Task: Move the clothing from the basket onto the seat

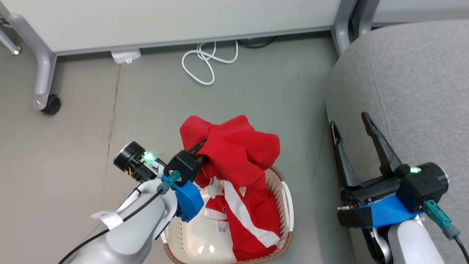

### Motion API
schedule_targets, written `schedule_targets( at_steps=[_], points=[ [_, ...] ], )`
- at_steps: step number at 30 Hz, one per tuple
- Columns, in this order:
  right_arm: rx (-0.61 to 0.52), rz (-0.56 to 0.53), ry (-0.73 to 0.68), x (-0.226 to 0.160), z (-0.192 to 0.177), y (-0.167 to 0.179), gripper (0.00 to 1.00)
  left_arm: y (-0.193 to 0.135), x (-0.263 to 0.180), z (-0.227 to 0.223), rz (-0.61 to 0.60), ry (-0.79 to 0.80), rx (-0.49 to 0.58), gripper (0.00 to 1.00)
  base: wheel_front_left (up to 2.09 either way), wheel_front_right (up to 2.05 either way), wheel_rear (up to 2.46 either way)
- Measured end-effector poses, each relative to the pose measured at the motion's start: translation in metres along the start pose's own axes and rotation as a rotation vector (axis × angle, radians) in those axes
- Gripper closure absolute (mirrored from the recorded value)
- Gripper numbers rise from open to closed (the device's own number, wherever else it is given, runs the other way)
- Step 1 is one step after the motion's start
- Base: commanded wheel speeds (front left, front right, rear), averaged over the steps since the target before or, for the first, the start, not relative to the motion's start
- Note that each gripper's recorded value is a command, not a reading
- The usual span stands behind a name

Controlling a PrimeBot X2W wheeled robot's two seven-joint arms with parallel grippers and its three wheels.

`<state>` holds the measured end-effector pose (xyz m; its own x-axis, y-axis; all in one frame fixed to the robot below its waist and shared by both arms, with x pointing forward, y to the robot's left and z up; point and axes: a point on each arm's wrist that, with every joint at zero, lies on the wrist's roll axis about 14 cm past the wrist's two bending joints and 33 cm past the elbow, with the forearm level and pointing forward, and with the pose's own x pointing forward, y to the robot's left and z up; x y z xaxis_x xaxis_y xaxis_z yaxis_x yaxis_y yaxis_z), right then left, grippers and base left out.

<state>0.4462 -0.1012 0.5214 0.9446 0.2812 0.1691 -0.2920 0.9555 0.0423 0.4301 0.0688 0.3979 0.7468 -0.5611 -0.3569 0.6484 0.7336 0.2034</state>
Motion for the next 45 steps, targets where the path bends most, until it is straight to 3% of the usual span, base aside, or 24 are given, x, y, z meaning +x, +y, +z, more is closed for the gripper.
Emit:
schedule_targets(
  at_steps=[13, 25, 31, 36, 45],
  points=[
    [0.002, -0.015, -0.045, -0.024, 0.027, 0.003, 0.0, 0.027, -0.027, 0.111, 0.152, -0.344, -0.044, 1.0, 0.0, 0.0, 0.0],
    [0.005, -0.023, -0.064, -0.039, 0.038, 0.004, 0.0, 0.018, -0.051, 0.175, 0.138, -0.54, -0.009, 1.0, 0.0, 0.0, 0.0],
    [0.005, -0.017, -0.084, -0.04, 0.046, 0.007, 0.0, 0.011, -0.056, 0.186, 0.123, -0.571, 0.015, 1.0, 0.0, 0.0, 0.0],
    [0.006, 0.043, -0.121, -0.038, 0.058, 0.027, 0.0, 0.006, -0.057, 0.189, 0.111, -0.576, 0.025, 1.0, 0.0, 0.0, 0.0],
    [0.013, 0.259, -0.159, -0.033, 0.069, 0.098, 0.0, 0.003, -0.056, 0.186, 0.105, -0.564, 0.025, 1.0, 0.0, 0.0, 0.0]
  ],
)
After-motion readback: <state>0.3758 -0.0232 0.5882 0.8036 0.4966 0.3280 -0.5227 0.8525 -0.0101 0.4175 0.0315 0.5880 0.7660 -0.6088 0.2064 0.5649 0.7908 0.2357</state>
